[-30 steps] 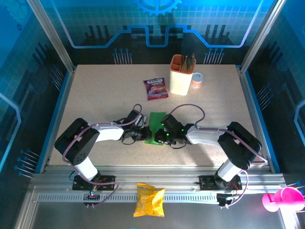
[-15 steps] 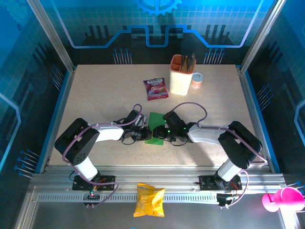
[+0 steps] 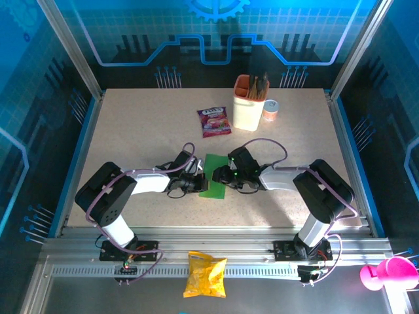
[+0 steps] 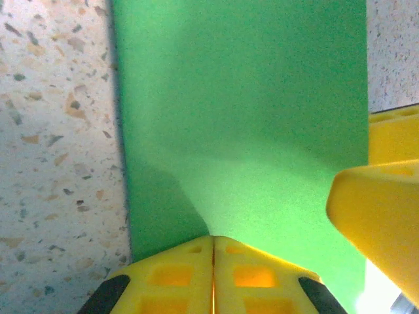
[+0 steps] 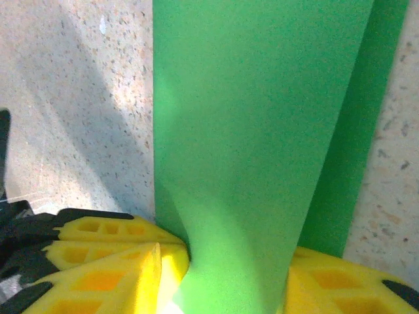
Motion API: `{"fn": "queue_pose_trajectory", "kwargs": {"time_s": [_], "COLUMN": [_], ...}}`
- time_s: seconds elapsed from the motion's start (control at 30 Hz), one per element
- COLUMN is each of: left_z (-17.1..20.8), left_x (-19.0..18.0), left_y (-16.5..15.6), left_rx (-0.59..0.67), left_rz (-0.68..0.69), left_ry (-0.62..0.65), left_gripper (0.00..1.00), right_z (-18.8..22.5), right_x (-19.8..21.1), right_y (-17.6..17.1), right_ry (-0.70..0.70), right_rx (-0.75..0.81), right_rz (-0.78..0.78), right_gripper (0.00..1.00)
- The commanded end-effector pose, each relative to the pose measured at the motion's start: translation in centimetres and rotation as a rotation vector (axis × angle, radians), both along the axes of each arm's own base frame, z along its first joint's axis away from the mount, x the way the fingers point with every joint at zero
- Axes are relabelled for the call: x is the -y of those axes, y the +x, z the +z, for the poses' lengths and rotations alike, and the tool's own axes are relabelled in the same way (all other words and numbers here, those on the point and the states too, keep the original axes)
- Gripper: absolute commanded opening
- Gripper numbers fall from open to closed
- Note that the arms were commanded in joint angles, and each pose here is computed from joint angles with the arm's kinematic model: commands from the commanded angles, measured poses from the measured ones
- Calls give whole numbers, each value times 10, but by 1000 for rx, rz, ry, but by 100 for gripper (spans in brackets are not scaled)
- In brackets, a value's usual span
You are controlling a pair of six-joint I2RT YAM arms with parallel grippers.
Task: Fold a paper plane with a square sheet of paper (pick it up from the middle)
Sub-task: Fold the triangle a second time at the center of the table.
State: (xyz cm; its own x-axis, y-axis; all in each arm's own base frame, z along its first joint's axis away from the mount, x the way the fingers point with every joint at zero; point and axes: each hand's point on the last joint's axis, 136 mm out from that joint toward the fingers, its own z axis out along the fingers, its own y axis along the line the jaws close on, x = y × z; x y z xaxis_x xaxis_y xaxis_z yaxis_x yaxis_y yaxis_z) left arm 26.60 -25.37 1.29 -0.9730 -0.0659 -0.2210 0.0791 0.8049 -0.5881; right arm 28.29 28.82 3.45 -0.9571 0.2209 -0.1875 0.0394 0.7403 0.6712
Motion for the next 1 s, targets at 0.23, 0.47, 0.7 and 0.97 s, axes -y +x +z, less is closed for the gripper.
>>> {"fn": "queue_pose_trajectory", "kwargs": {"time_s": [0.23, 0.47, 0.7, 0.97], "left_z": [-5, 36, 47, 56], "left_x": [-12, -11, 9, 29], "left_y": [-15, -13, -37, -51], "left_rx": [-24, 135, 290, 479], "left_rz": [-20, -58, -201, -282], "left_ry": [58, 50, 137, 249], "left_gripper": [15, 40, 50, 54], "right_z": [-3, -2, 4, 15], "right_x": [-5, 0, 7, 9], "right_y": [16, 9, 0, -1], "right_ry": [73, 69, 48, 38], "right_rx": [-38, -66, -107, -114], "right_rz": [-1, -3, -7, -5], "right_gripper": [7, 0, 0, 0]}}
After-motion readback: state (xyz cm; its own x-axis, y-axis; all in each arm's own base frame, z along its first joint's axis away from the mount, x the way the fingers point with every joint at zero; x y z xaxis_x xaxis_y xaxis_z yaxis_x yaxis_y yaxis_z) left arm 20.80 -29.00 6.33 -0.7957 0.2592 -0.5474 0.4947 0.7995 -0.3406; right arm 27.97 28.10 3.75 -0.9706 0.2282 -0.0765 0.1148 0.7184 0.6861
